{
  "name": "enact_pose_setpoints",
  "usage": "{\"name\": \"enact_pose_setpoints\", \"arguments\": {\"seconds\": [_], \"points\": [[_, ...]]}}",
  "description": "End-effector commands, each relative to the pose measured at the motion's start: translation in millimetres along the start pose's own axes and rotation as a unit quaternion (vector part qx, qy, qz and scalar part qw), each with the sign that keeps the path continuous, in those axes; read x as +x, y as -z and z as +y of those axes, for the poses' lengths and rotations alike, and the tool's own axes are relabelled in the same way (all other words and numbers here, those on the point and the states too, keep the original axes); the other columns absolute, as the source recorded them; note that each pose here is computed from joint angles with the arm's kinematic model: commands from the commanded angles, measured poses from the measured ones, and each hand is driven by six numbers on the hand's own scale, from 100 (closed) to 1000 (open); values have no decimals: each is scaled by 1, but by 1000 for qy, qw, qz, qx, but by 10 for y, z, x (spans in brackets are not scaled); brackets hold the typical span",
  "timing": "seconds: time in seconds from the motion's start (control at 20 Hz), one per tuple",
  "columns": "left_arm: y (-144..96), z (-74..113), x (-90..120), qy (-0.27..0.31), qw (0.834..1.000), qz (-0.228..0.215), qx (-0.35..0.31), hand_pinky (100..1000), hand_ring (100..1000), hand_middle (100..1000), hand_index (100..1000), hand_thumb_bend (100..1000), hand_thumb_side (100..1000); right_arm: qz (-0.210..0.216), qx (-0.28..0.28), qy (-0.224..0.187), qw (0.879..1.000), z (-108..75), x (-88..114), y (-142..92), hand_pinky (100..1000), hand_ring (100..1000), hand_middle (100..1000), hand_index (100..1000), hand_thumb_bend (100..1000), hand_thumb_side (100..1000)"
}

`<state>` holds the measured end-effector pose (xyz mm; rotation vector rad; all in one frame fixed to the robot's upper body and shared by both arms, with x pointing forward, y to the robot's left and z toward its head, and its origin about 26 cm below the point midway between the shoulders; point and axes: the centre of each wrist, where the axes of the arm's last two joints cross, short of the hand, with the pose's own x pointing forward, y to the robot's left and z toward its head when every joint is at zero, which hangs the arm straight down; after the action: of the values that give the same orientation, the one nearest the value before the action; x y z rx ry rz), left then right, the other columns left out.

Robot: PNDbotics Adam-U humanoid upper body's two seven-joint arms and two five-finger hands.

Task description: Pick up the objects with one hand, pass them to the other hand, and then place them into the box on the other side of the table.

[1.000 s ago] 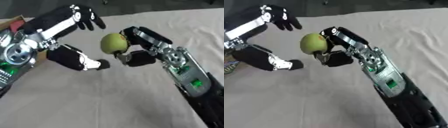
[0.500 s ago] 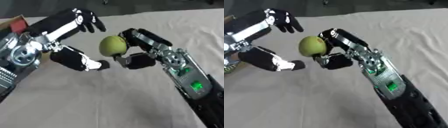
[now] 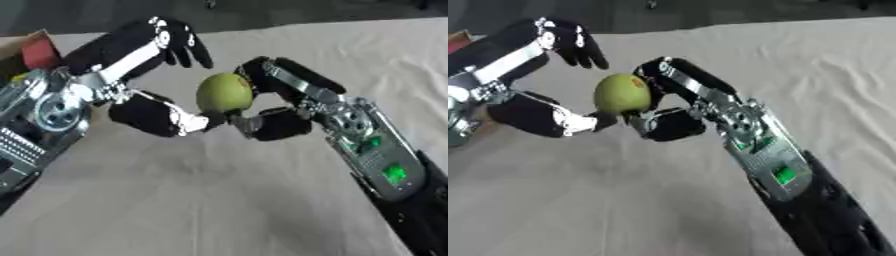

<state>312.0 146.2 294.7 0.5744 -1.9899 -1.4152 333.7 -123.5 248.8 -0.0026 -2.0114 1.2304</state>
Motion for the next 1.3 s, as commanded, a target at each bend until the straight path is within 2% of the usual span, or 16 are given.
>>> {"name": "enact_pose_setpoints", "arguments": {"seconds": [0.05,0.3,0.55,0.65,0.85,1.1,1.3], "points": [[3,28,12,-3,1000,-5,14,682,630,626,665,509,367,-18,-3,-14,1000,-81,106,-59,563,509,498,452,100,100],[16,-1,-1,-10,1000,-5,14,680,627,618,656,512,353,-19,-3,-12,1000,-100,133,-99,562,508,498,451,100,100],[28,-24,-6,-9,1000,-7,1,691,649,646,680,588,326,-20,-4,-10,1000,-104,151,-103,560,507,498,451,100,100],[28,-34,-10,-12,1000,-9,-10,706,666,669,704,658,358,-21,-5,-10,1000,-108,152,-103,560,507,498,451,100,100],[13,-33,-12,-18,999,-26,-34,720,680,690,731,696,405,-21,-6,-9,1000,-113,143,-101,557,506,499,450,100,100],[11,-26,3,-19,997,-46,-52,720,681,691,732,702,390,-21,-9,-6,1000,-113,146,-93,551,504,498,449,100,100],[28,-29,-1,-19,997,-46,-51,709,667,668,713,643,359,-21,-9,-5,1000,-110,149,-89,548,503,497,447,100,100]]}}
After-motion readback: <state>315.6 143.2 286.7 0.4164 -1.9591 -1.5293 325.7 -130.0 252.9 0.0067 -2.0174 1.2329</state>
